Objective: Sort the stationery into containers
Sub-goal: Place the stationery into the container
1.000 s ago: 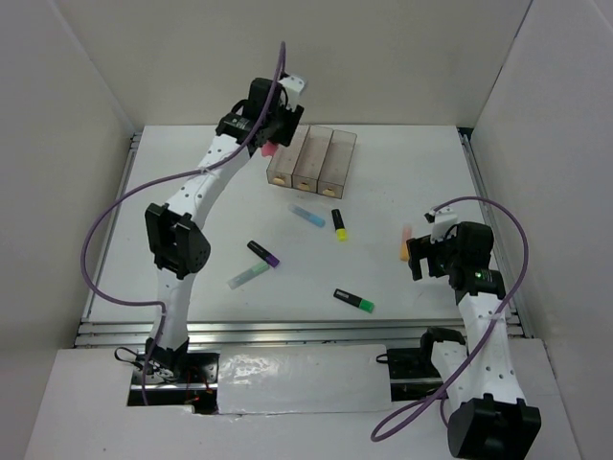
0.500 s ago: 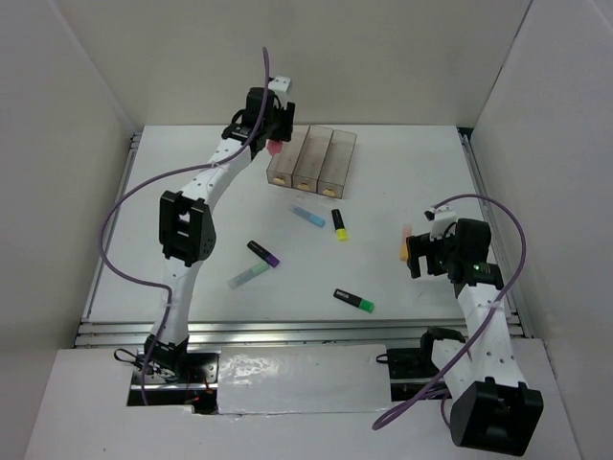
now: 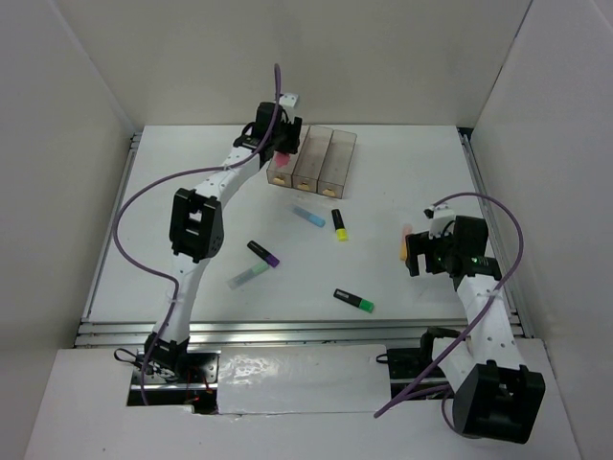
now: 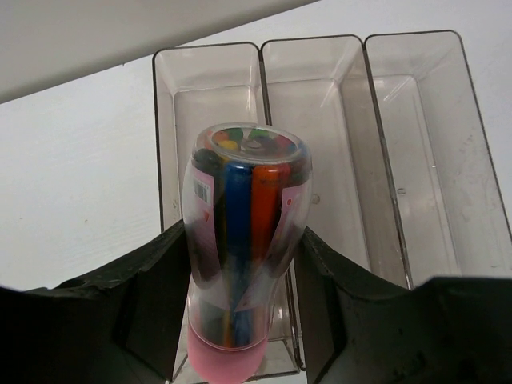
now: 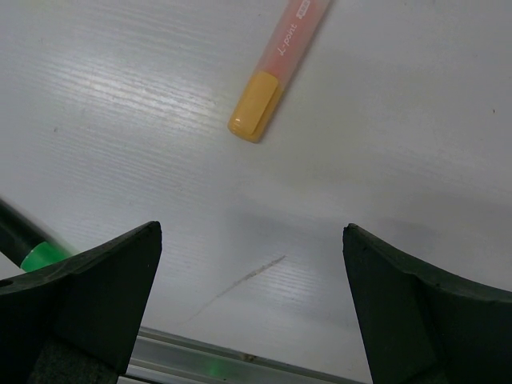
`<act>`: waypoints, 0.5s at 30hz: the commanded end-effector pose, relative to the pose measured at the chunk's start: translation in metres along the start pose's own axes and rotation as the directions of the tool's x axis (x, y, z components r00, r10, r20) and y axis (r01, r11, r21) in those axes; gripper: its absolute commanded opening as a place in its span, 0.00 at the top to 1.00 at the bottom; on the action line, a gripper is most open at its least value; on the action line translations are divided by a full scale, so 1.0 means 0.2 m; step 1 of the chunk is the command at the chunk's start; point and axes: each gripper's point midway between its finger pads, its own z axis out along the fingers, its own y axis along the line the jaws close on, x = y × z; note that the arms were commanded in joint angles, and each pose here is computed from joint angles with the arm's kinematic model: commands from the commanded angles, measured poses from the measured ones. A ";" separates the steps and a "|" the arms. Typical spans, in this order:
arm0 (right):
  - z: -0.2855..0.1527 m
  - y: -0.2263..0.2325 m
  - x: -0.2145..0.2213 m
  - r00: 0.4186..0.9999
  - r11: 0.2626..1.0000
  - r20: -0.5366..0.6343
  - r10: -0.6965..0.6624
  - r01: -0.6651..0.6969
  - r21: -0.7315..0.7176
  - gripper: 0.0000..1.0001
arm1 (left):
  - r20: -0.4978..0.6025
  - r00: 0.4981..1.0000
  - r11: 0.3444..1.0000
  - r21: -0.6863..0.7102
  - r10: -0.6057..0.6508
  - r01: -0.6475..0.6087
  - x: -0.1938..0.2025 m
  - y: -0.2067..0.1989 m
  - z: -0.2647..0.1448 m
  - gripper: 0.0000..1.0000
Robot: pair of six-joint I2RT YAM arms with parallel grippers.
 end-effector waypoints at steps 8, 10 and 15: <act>-0.01 -0.05 -0.22 0.994 0.999 0.105 0.026 -0.028 0.023 0.00 | 0.050 0.999 1.000 -0.028 -0.008 0.010 0.02 0.04 0.10 0.51; -0.01 -0.05 -0.24 0.993 0.999 0.114 0.032 -0.035 0.021 0.00 | 0.050 0.999 0.999 -0.027 -0.015 0.016 0.02 0.04 0.10 0.45; -0.02 -0.04 -0.28 0.990 0.998 0.130 0.058 -0.059 0.005 0.00 | 0.073 0.997 0.999 -0.024 -0.028 0.030 -0.04 0.07 0.07 0.33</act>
